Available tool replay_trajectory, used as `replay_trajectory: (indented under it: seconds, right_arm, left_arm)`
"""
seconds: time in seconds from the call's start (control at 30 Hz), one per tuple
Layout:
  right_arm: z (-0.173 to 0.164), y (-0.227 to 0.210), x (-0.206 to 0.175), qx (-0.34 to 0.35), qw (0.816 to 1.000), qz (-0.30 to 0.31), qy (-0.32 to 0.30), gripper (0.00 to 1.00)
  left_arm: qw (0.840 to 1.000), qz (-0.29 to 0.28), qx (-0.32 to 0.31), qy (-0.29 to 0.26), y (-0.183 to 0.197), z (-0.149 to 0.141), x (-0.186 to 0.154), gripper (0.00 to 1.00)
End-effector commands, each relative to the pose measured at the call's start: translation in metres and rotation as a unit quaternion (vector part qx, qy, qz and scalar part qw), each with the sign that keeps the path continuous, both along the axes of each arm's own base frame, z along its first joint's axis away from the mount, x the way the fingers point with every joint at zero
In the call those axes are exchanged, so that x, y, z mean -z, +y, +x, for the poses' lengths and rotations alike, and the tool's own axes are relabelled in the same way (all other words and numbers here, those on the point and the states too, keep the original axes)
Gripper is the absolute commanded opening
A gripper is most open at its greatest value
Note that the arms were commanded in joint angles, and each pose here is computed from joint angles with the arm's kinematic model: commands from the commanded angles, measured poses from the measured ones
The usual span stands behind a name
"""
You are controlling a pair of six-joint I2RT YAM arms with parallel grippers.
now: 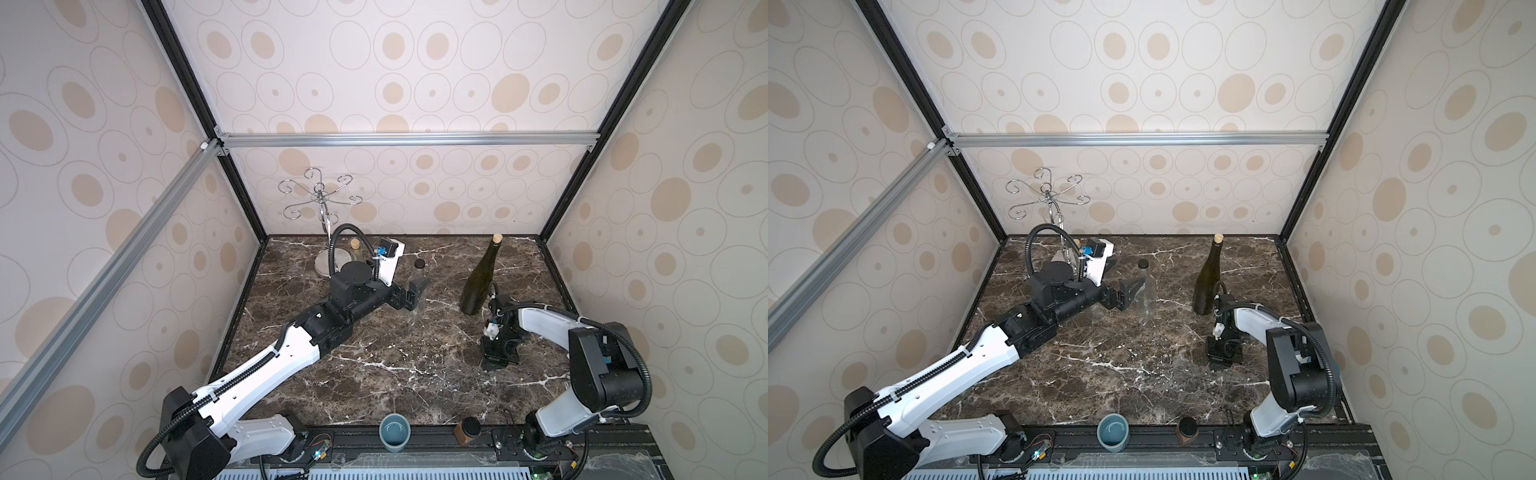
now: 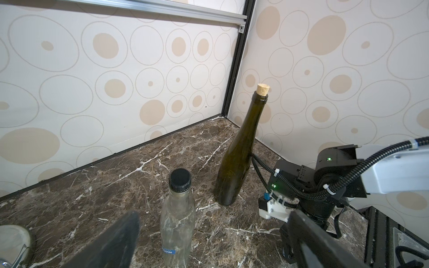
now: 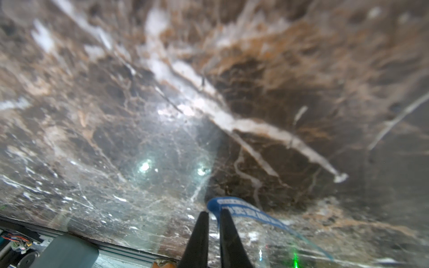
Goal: Remove the label from the bottle
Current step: Place the label at the center of the board.
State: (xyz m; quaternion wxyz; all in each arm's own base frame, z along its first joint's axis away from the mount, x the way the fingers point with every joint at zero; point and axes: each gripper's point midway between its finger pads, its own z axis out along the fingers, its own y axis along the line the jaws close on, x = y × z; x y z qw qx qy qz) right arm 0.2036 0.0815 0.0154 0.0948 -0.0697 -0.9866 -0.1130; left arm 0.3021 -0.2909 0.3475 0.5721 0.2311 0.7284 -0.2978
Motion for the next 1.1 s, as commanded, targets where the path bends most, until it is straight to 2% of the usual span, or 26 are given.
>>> replay_trajectory:
  seconds: [0.0,0.77,1.07]
  right_arm:
    - [0.0087,0.0025,-0.002,-0.009,1.0,0.002,-0.013,0.16]
    - [0.0033,0.0026,-0.003,0.006,1.0,0.007,-0.03,0.23]
    - [0.0022,0.0105,0.001,0.017,0.999,0.031,-0.03,0.24]
  left_arm:
    - [1.0,-0.024,0.001,-0.015,-0.0005,0.002,-0.0209,1.0]
    - [1.0,-0.026,-0.001,-0.014,0.002,0.0006,-0.0217,1.0]
    - [1.0,-0.028,-0.001,-0.015,0.0031,-0.0005,-0.023,1.0]
